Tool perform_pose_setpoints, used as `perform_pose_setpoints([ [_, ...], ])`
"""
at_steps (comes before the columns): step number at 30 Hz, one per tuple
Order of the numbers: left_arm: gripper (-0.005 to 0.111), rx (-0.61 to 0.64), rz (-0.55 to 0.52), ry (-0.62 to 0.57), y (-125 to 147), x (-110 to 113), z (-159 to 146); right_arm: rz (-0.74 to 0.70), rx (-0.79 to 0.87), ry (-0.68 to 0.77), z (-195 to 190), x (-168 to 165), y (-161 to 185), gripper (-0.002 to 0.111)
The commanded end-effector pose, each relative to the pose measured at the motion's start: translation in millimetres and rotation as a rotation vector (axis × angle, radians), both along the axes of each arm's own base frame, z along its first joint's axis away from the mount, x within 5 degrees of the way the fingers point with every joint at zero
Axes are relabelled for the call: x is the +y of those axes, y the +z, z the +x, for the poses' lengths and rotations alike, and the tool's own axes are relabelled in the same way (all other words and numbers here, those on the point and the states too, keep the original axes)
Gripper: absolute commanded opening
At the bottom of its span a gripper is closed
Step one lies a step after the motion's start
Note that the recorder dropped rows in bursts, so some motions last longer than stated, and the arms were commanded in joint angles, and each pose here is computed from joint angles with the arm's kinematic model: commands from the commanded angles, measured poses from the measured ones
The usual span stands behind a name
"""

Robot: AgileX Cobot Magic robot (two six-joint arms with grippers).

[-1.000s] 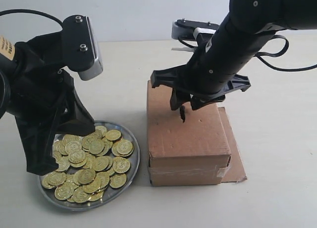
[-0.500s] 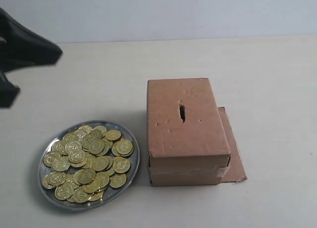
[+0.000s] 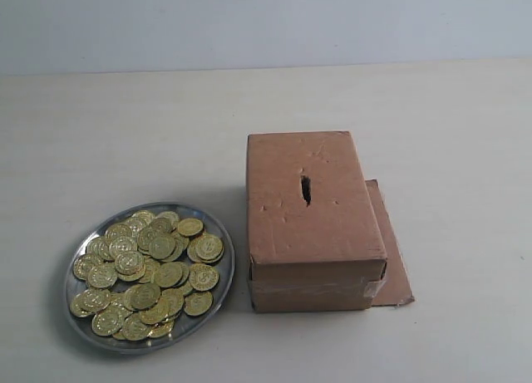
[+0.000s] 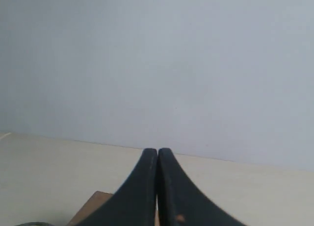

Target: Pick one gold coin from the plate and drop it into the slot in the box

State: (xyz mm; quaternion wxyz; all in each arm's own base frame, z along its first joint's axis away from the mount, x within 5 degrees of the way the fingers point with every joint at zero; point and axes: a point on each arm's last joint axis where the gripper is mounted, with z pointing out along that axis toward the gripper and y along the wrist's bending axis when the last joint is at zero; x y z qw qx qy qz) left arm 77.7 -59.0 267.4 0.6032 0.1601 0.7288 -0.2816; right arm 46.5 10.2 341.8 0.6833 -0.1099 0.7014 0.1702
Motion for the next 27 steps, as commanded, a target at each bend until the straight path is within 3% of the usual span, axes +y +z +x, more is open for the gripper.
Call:
perform_pose_setpoints([
  [1, 0.0, 0.043, -0.047, 0.058, -37, 10, -6, 0.147, 0.019, 0.035, -14, -6, -58, 0.0],
  [6, 0.0, 0.091, -0.017, 0.071, -71, 15, -12, 0.185, 0.09, 0.103, 0, 11, -105, 0.0],
  [12, 0.0, 0.066, 0.029, 0.053, -73, 15, -13, 0.164, 0.158, 0.122, 4, 17, -143, 0.0],
  [18, 0.0, 0.154, 0.016, 0.007, -78, 11, -17, 0.255, 0.221, 0.118, 4, 17, -144, 0.0],
  [27, 0.0, 0.149, 0.022, 0.005, -78, 11, -17, 0.255, 0.221, 0.118, 4, 17, -144, 0.0],
])
